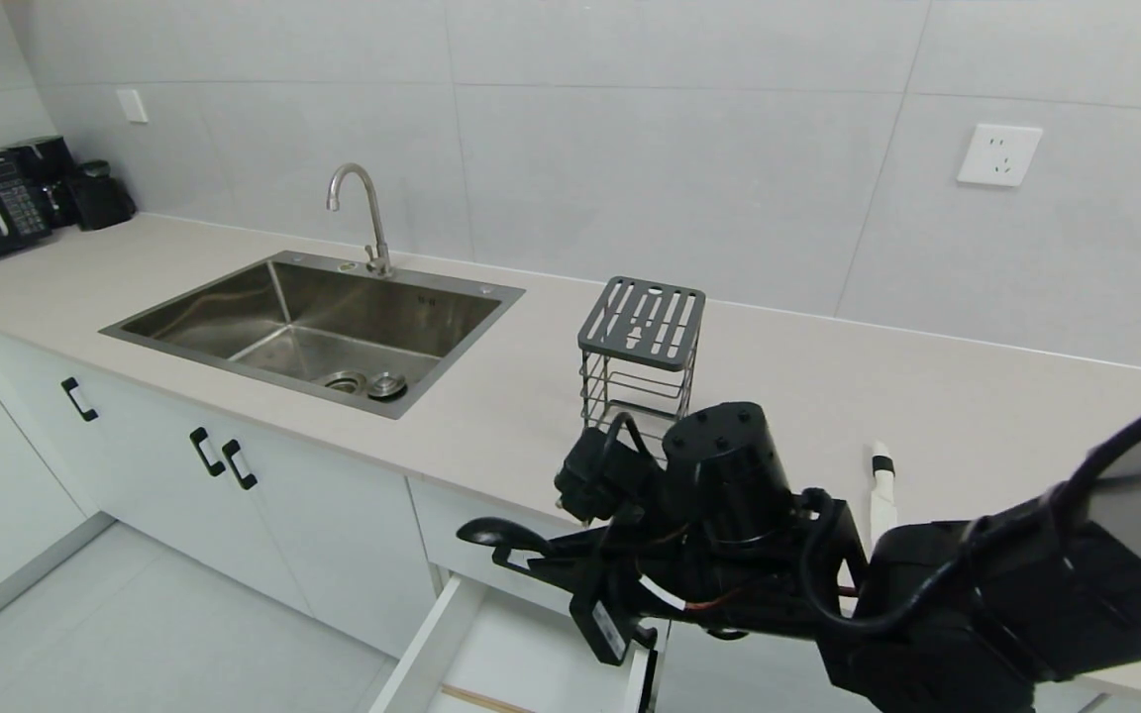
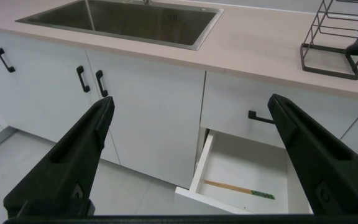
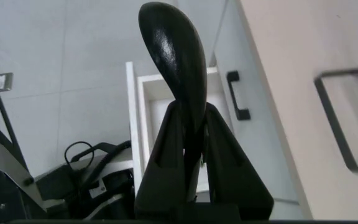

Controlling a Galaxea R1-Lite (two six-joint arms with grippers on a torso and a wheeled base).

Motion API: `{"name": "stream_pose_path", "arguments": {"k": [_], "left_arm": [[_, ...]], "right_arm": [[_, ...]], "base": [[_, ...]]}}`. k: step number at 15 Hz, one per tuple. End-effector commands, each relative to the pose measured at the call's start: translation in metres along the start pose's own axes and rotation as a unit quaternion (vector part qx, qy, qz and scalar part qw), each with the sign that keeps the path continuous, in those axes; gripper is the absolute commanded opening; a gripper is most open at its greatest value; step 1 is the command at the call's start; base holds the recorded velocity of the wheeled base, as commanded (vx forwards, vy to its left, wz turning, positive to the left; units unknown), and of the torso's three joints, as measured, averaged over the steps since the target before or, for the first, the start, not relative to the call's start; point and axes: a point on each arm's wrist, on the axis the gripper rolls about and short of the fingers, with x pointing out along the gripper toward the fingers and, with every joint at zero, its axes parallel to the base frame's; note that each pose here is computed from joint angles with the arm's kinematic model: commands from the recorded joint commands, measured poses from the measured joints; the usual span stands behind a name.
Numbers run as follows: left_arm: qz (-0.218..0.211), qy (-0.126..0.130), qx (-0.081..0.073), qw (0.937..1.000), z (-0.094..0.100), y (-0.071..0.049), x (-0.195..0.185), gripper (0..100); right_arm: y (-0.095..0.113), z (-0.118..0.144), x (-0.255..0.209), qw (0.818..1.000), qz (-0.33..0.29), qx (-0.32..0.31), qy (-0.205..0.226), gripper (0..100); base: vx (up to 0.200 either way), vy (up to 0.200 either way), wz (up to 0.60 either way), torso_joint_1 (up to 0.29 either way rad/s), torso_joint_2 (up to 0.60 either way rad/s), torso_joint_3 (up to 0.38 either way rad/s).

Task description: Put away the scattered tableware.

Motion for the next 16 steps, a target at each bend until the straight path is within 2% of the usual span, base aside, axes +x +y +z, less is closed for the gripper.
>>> {"name": "stream_pose_path", "arguments": {"k": [1, 4, 7, 10, 13, 16], "left_arm": [[0.000, 0.000, 0.000, 1.0000, 0.000, 0.000, 0.000, 100], [0.000, 0.000, 0.000, 1.0000, 0.000, 0.000, 0.000, 100], [0.000, 0.000, 0.000, 1.0000, 0.000, 0.000, 0.000, 100], [0.000, 0.000, 0.000, 1.0000, 0.000, 0.000, 0.000, 100], [0.000, 0.000, 0.000, 1.0000, 0.000, 0.000, 0.000, 100], [0.000, 0.000, 0.000, 1.0000, 0.000, 0.000, 0.000, 100]], "right_arm": [[0.004, 0.004, 0.022, 1.000, 0.014, -0.005, -0.004, 0], [0.005, 0.014, 0.032, 0.999, 0.023, -0.008, -0.022, 0], [0.003, 0.007, 0.046, 1.000, 0.025, -0.006, -0.012, 0], [0.001, 0.023, 0.065, 0.999, 0.026, 0.009, -0.038, 0], [0.001, 0.025, 0.073, 0.998, 0.030, 0.043, -0.040, 0], [0.001, 0.023, 0.075, 0.998, 0.028, 0.043, -0.037, 0]], "base": [[0.000, 0.000, 0.00, 0.000, 0.00, 0.000], [0.000, 0.000, 0.00, 0.000, 0.00, 0.000], [0.000, 0.000, 0.00, -0.046, 0.09, 0.048], [0.000, 0.000, 0.00, -0.243, 0.48, 0.232], [0.000, 0.000, 0.00, -0.273, 0.54, 0.266], [0.000, 0.000, 0.00, -0.268, 0.52, 0.255]]}}
